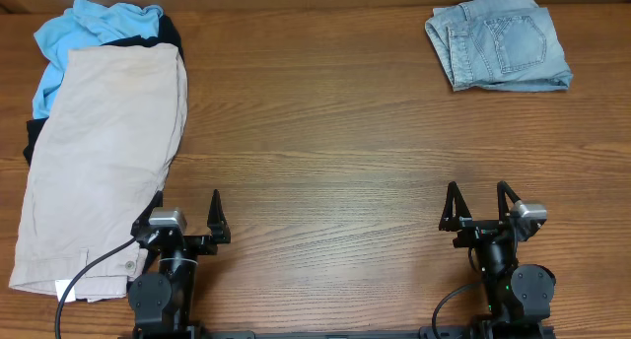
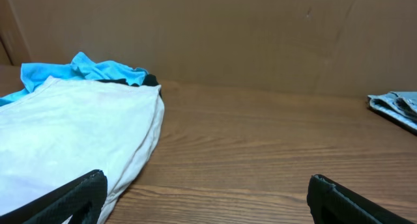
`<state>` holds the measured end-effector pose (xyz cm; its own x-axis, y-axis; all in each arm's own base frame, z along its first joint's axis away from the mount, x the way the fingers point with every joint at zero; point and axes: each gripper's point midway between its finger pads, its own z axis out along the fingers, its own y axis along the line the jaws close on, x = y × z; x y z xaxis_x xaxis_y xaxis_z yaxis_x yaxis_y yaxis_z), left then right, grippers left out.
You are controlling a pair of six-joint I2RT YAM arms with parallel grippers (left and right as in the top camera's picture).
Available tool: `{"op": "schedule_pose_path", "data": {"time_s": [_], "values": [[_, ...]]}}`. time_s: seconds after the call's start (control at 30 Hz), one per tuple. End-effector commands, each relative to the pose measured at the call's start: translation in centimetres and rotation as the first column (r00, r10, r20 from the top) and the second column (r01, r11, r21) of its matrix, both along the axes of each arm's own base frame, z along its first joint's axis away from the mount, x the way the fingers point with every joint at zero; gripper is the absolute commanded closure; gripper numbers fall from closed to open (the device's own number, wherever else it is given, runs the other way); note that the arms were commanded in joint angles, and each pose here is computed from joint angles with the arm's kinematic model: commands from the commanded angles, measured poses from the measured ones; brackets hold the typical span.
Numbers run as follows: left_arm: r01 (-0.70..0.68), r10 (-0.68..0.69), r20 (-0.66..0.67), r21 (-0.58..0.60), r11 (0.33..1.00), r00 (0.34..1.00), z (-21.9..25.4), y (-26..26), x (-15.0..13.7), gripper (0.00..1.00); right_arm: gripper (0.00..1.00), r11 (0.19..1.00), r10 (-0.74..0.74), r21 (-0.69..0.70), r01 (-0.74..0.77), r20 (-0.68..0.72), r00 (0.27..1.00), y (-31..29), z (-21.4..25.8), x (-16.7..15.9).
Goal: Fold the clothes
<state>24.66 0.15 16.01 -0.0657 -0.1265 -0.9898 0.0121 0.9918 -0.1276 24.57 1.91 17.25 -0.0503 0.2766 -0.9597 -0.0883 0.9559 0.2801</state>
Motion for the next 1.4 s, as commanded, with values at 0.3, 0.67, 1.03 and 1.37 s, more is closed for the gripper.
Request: {"op": "schedule_pose_path", "data": {"time_s": [0.3, 0.67, 1.03, 1.37], "values": [[0.011, -0.011, -0.004, -0.013, 1.000, 1.000, 1.0, -0.2, -0.2, 0.00, 0.00, 0.996, 0.090, 0.000, -0.091, 0.176, 0.980, 1.6, 4.5, -0.6], [-0.058, 0.060, -0.377, 0.017, 0.998, 0.924, 6.9, 1.3, 1.6, 0.00, 0.00, 0.992, 0.124, -0.011, -0.124, 0.015, 0.992, 2.2, 11.1, 1.0], [-0.014, 0.009, -0.756, 0.000, 1.000, 0.654, 8.2, 1.4, 9.3, 0.00, 0.00, 0.982, 0.183, 0.054, -0.179, -0.462, 0.868, 3.5, 7.4, 9.4], [-0.263, 0.178, -0.782, 0.018, 0.965, 0.598, 4.6, 14.3, 15.2, 0.00, 0.00, 0.941, 0.338, 0.166, -0.296, -0.550, 0.764, 6.3, 2.0, 12.7]]}}
